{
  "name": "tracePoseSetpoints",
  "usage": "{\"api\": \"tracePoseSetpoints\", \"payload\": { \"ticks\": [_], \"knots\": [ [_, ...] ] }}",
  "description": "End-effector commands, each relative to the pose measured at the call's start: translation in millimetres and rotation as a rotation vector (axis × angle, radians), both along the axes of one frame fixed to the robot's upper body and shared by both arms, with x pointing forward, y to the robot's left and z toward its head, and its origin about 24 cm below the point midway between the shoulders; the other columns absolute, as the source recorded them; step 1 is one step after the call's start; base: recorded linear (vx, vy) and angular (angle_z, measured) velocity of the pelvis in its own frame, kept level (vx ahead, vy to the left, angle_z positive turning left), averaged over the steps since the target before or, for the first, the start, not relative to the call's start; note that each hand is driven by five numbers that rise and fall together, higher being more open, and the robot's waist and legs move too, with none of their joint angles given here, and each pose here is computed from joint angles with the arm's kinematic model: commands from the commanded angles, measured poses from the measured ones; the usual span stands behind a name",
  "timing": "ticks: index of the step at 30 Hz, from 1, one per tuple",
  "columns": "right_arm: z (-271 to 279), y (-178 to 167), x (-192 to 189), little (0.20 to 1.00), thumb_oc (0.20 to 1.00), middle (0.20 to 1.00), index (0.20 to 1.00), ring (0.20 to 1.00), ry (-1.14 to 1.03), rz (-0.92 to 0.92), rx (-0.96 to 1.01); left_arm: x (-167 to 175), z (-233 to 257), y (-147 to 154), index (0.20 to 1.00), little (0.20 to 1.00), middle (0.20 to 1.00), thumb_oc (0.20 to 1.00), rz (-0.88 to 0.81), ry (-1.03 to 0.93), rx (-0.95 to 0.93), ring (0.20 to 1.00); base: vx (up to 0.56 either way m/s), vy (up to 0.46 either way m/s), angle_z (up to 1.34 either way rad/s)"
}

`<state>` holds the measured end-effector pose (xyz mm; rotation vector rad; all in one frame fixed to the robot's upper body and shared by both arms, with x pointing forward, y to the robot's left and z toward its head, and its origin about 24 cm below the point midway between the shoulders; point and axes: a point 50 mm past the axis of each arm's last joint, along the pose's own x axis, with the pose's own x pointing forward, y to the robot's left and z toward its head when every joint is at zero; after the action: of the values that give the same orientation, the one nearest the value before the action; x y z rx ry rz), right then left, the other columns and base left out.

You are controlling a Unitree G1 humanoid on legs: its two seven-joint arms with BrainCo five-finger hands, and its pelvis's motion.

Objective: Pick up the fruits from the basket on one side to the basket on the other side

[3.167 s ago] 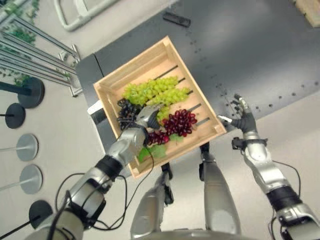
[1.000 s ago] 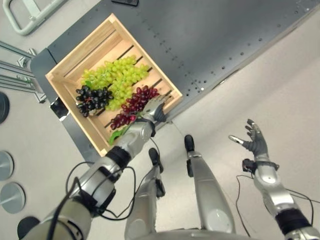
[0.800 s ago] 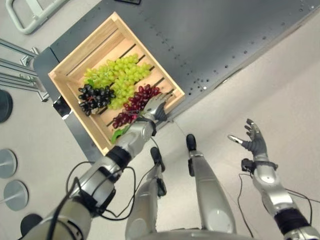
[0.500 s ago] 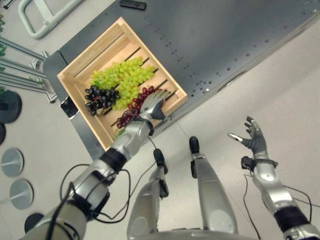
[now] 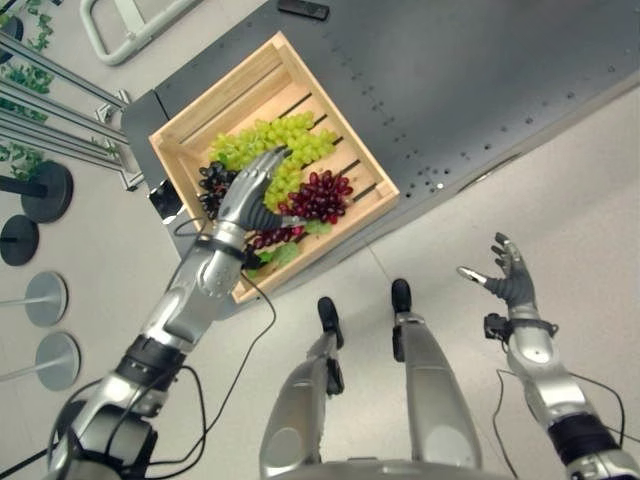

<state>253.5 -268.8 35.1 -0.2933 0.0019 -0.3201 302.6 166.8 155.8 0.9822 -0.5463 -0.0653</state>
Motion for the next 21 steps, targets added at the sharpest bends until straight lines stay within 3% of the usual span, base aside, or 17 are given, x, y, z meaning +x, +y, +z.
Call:
{"api": "tracePoseSetpoints", "payload": {
  "ticks": [1, 21],
  "knots": [
    [4.5, -4.3, -9.1, 1.0, 1.0, 1.0, 1.0, 1.0, -0.038, -0.001, -0.006, -3.1, 15.6, 12.0, 1.0, 1.0, 1.0, 1.0, 0.013, -0.074, -0.009, 1.0, 0.0, 0.0, 0.0],
    [9.8, -13.8, -18.9, 1.0, 1.0, 1.0, 1.0, 1.0, -0.046, -0.017, -0.025, 48.3, 17.4, 12.4, 1.0, 1.0, 1.0, 1.0, 0.213, -0.055, 0.256, 1.0, 0.0, 0.007, -0.07]
  ]
}}
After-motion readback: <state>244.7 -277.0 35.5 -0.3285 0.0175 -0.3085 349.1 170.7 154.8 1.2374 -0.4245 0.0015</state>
